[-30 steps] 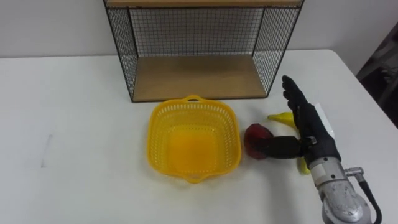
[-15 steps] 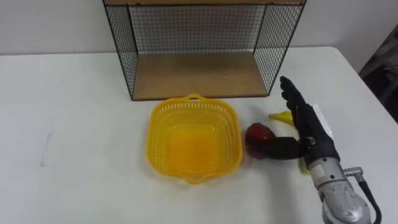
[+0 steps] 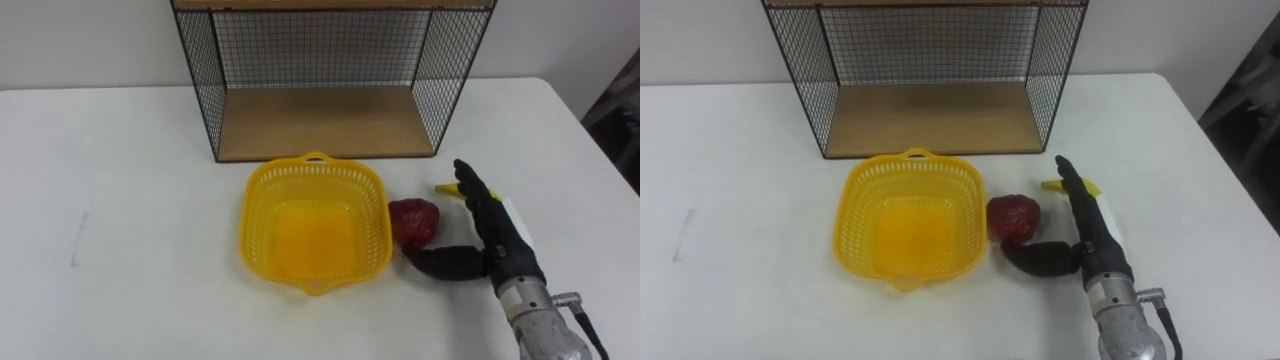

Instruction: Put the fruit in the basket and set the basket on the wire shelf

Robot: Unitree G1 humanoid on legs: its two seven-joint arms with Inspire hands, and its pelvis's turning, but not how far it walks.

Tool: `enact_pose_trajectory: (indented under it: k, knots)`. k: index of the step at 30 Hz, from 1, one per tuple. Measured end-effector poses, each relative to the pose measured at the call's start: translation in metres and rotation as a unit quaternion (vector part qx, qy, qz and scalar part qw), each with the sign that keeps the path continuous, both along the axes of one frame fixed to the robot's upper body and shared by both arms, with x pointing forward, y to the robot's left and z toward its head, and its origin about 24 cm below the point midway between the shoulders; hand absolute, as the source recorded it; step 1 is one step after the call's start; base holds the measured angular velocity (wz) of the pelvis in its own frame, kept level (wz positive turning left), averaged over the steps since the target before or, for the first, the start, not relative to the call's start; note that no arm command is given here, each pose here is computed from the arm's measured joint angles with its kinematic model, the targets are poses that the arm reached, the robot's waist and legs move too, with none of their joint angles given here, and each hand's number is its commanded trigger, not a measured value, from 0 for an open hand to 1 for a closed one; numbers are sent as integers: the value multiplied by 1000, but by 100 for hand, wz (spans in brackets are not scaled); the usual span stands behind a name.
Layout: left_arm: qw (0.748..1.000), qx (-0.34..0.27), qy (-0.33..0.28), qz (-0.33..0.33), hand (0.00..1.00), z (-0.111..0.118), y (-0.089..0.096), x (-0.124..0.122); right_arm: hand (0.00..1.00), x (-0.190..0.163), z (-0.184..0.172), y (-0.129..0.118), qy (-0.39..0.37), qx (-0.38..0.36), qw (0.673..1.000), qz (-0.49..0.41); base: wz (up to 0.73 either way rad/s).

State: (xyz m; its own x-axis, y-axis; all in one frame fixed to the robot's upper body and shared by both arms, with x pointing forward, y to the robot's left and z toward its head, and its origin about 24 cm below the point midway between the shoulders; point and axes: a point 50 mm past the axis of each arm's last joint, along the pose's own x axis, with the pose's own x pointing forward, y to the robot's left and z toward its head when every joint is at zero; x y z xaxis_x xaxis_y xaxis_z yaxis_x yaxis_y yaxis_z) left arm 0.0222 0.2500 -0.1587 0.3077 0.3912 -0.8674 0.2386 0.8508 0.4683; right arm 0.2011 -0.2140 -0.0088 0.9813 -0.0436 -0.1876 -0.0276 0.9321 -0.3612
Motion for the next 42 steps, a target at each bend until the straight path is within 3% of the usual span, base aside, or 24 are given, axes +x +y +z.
enact_pose_trajectory:
  k: [4,5,6,7,22,33,42]
  knots:
    - [1000,1,-1,-1,0,0,1,1,0,0,0,0,1,-7,1000,3,9]
    - [1000,1,-1,-1,0,0,0,1,21,0,-1,1,3,-12,1000,6,3]
    - [1000,1,-2,-2,0,0,0,2,69,-1,-2,1,6,-14,1000,8,4]
    - [1000,2,-2,-1,0,0,1,1,100,-2,-6,0,15,-16,1000,12,7]
    - [1000,7,7,-4,0,0,1,-1,100,6,-10,-13,28,-98,995,11,3]
    - [1000,10,6,-13,0,1,1,3,100,5,-12,-11,34,-87,995,16,0]
    - [1000,11,6,-12,0,1,1,1,100,3,-15,-6,46,-13,999,7,-1]
